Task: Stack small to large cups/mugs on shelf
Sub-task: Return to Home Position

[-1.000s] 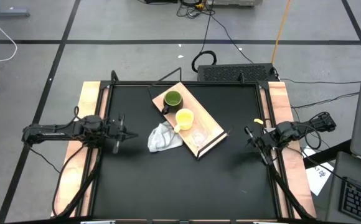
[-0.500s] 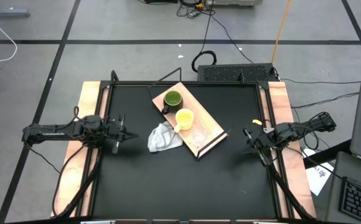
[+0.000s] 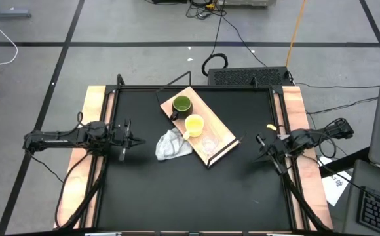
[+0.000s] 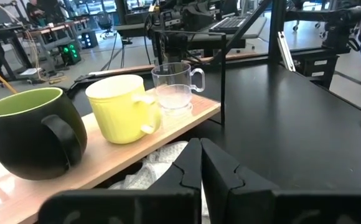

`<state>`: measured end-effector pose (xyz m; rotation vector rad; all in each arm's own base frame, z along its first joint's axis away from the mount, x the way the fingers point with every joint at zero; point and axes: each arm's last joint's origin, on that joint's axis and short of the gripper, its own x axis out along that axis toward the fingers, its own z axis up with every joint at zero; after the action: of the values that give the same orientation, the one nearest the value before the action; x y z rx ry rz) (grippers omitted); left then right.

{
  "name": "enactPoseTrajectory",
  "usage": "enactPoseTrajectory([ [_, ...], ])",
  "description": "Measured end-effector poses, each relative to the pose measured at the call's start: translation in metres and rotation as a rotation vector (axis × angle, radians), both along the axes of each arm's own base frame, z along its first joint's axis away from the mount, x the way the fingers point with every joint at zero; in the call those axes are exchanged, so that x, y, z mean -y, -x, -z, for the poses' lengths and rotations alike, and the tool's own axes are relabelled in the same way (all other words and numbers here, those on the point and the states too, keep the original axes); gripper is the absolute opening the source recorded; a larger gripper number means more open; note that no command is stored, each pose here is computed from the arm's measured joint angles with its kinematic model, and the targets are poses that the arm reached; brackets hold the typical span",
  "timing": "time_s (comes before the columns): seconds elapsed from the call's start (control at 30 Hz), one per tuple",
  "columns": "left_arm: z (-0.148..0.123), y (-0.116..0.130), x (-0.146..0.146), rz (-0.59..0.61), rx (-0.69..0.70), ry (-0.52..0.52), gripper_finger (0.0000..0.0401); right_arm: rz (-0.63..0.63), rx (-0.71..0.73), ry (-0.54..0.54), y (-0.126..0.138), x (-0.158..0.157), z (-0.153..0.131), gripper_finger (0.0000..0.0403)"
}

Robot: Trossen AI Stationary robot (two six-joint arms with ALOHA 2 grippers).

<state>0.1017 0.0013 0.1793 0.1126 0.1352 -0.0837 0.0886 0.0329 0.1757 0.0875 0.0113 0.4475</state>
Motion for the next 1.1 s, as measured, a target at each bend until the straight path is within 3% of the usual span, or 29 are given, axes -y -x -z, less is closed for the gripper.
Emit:
enactPoseTrajectory([
  [0.17,0.0000,0.0000,0.0000,-0.008,-0.005,0.056,0.0011,0.000,0.032,-0.016,0.0001,0.0000,-0.0035,0.0000],
  [0.37,0.0001,0.0000,0.0000,-0.007,-0.004,0.049,0.0027,0.000,0.030,-0.016,0.0000,0.0000,-0.0033,0.0000],
  [0.83,0.0001,0.0000,0.0000,-0.008,-0.005,0.051,0.0003,-0.001,0.037,-0.017,0.0000,0.0000,-0.0040,0.0000],
  [1.1,0.0001,0.0000,0.0000,-0.008,-0.005,0.050,0.0029,-0.001,0.037,-0.017,0.0000,0.0000,-0.0040,0.0000],
])
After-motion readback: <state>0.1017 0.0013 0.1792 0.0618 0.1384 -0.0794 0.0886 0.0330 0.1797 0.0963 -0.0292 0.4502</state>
